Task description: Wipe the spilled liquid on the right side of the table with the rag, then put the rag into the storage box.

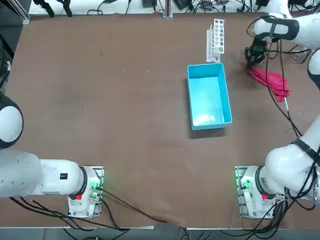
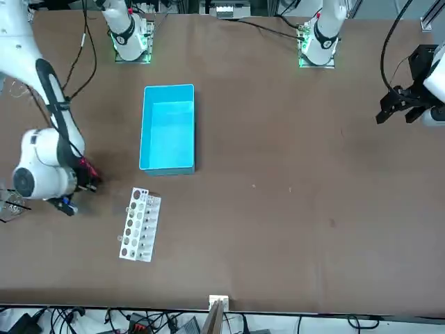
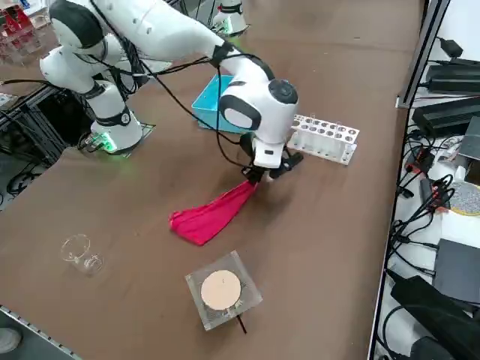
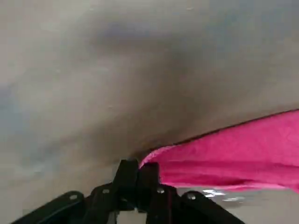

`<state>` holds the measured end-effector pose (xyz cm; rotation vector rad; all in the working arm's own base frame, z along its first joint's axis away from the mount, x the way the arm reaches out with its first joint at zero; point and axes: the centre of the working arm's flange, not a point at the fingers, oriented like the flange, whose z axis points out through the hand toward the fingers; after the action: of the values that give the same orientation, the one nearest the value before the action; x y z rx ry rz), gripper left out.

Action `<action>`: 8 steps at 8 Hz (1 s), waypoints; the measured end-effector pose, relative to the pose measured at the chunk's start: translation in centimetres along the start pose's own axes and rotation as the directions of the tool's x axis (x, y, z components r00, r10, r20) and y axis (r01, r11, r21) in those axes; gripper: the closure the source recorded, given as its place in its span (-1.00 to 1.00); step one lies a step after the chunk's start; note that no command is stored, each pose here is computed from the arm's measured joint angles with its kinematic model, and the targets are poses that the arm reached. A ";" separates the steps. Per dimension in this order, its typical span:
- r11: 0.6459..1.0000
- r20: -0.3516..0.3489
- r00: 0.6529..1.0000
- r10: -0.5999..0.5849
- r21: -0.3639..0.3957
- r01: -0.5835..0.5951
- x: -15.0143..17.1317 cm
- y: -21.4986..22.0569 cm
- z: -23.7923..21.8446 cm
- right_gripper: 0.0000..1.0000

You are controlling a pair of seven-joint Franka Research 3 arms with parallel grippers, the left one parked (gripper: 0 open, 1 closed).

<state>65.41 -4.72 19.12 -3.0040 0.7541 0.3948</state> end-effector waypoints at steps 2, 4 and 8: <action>0.996 -0.033 0.998 0.045 0.079 -0.042 -1.1 -5.0 -0.1 0.97; 0.989 -0.038 0.996 0.081 0.125 -0.076 -1.7 -8.1 -1.2 0.97; 0.993 0.040 0.996 0.073 0.089 -0.077 -1.7 -7.9 -1.5 0.97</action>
<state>67.99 2.91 20.65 -2.8833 0.8596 0.4055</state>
